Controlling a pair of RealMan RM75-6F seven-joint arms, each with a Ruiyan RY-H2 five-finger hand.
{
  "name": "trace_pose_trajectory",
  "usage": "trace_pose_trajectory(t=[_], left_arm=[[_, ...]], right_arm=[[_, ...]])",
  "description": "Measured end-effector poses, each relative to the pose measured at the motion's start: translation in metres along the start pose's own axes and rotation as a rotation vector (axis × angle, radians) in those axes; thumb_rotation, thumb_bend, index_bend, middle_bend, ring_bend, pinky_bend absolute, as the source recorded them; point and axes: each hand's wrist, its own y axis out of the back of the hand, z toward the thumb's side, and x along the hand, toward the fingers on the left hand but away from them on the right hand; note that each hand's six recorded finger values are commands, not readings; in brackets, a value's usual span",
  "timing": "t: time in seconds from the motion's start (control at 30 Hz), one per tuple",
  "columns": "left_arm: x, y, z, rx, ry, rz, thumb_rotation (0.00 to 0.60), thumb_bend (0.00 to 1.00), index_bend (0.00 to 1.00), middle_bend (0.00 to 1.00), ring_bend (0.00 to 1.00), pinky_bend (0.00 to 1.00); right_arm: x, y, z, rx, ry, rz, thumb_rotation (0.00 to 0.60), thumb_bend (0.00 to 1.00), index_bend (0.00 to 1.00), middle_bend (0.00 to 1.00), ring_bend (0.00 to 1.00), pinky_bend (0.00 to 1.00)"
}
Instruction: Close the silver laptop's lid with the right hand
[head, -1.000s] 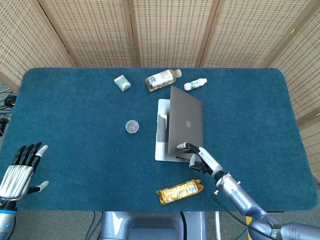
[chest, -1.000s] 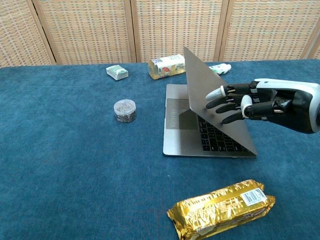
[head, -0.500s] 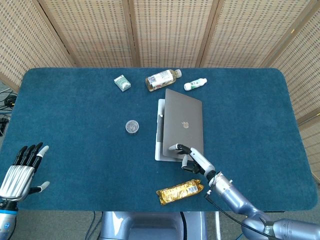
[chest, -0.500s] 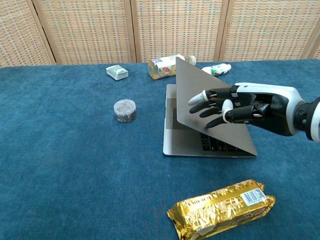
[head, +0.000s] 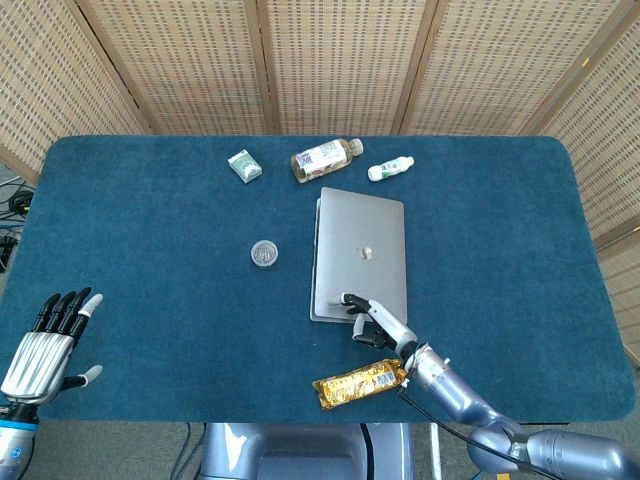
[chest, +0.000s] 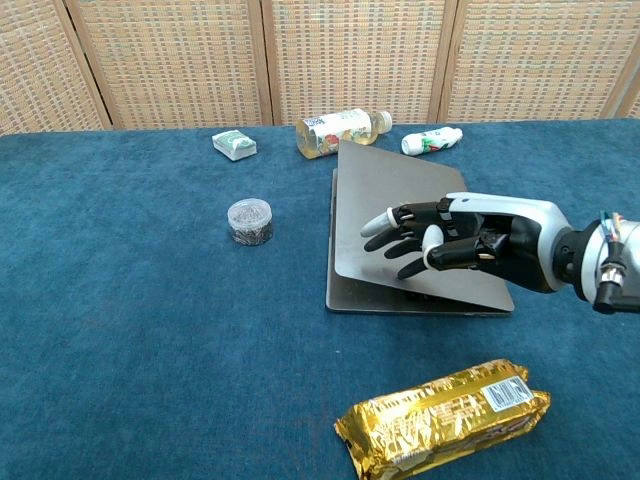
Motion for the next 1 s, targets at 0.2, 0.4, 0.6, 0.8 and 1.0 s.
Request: trace_pose_trajectory(t=[0.2, 0.4, 0.6, 0.8, 1.0], left_arm=[[0.0, 0.0, 0.0, -0.001, -0.001, 0.0, 0.6, 0.01, 0.0, 0.0, 0.0, 0.0], [0.0, 0.0, 0.0, -0.002, 0.0, 0.0, 0.6, 0.01, 0.0, 0.0, 0.0, 0.0], [0.0, 0.0, 0.001, -0.002, -0.003, -0.001, 0.6, 0.0, 0.0, 0.0, 0.0, 0.0], [0.0, 0.001, 0.0, -0.007, 0.0, 0.0, 0.6, 0.0, 0.0, 0.0, 0.0, 0.0], [0.0, -0.001, 0.0, -0.008, -0.001, -0.008, 0.6, 0.0, 0.0, 0.0, 0.0, 0.0]], right_arm=[[-0.003, -0.004, -0.001, 0.0, -0.001, 0.01, 0.6, 1.0, 0.24, 0.21, 0.15, 0.17], [-0.005, -0.006, -0.004, -0.005, -0.006, 0.017, 0.6, 1.0, 0.24, 0.21, 0.15, 0.17], [-0.01, -0.012, -0.008, -0.012, -0.009, 0.033, 0.6, 1.0, 0.24, 0.21, 0.15, 0.17], [-0.019, -0.016, -0.007, -0.018, -0.005, 0.047, 0.6, 1.0, 0.24, 0.21, 0.15, 0.17], [-0.029, -0.02, -0.007, -0.01, -0.004, 0.061, 0.6, 1.0, 0.24, 0.21, 0.15, 0.17]])
